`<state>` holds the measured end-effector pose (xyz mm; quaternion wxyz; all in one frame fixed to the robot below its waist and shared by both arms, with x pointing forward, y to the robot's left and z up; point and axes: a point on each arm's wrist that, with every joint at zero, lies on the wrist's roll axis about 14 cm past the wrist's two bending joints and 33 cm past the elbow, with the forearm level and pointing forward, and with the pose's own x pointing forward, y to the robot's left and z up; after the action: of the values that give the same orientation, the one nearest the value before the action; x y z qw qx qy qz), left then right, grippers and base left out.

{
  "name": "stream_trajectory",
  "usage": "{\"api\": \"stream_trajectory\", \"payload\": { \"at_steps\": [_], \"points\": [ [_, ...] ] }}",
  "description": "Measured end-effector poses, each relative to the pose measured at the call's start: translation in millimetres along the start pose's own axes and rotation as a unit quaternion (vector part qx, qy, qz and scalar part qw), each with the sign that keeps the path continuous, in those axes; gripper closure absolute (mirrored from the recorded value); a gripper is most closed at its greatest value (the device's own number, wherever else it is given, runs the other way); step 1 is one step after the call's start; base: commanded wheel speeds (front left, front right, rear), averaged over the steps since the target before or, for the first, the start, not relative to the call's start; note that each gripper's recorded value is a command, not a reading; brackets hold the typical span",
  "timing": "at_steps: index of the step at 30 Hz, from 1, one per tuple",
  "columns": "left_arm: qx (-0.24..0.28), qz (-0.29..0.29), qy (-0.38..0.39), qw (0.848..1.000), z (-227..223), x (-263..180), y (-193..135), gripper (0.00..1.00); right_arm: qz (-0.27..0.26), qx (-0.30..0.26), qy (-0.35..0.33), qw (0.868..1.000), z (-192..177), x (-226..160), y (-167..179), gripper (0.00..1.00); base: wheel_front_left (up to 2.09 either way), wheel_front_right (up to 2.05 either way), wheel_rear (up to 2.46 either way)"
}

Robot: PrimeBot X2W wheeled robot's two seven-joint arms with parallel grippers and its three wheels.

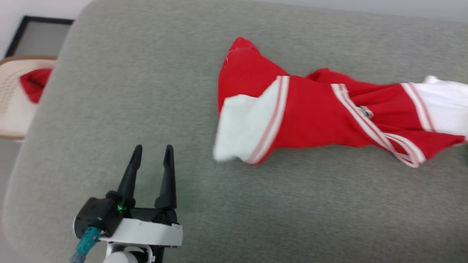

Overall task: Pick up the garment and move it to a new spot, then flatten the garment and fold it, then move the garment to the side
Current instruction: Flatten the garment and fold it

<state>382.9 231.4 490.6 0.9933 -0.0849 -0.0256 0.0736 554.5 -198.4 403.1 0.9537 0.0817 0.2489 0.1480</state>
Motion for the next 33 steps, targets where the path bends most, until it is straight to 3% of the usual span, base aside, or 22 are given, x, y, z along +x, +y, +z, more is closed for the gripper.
{"api": "stream_trajectory", "payload": {
  "at_steps": [6,10,17,18,19,20,26,30,33],
  "points": [
    [-0.004,-0.025,0.004,1.000,-6,9,-13,0.00,-0.081,0.043,-0.050,0.995,7,-34,-56,1.00,0.00,0.00,0.00],
    [-0.003,-0.032,0.009,0.999,-10,11,-16,0.00,-0.130,0.039,-0.069,0.988,13,-48,-87,1.00,0.00,0.00,0.00],
    [0.001,-0.031,0.025,0.999,-20,10,-13,0.00,-0.136,0.033,-0.056,0.989,-4,-42,-82,1.00,0.00,0.00,0.00],
    [0.002,-0.032,0.026,0.999,-21,10,-12,0.00,-0.135,0.030,-0.060,0.989,-3,-42,-81,0.94,0.00,0.00,0.00],
    [0.002,-0.034,0.027,0.999,-22,10,-13,0.00,-0.135,0.027,-0.064,0.988,-1,-42,-79,0.53,0.00,0.00,0.00],
    [0.005,-0.038,0.028,0.999,-22,11,-13,0.00,-0.134,0.027,-0.070,0.988,2,-41,-77,0.00,0.00,0.00,0.00],
    [0.036,-0.075,0.011,0.996,-4,28,-14,0.00,-0.133,0.011,-0.118,0.984,29,-52,-73,0.00,0.00,0.00,0.00],
    [0.051,-0.108,0.003,0.993,19,48,-22,0.00,-0.112,0.004,-0.203,0.973,79,-67,-58,0.00,0.00,0.00,0.00],
    [0.075,-0.146,0.018,0.986,31,62,-35,0.00,-0.092,0.008,-0.232,0.968,74,-79,-37,0.00,0.00,0.00,0.00]
  ]
}}
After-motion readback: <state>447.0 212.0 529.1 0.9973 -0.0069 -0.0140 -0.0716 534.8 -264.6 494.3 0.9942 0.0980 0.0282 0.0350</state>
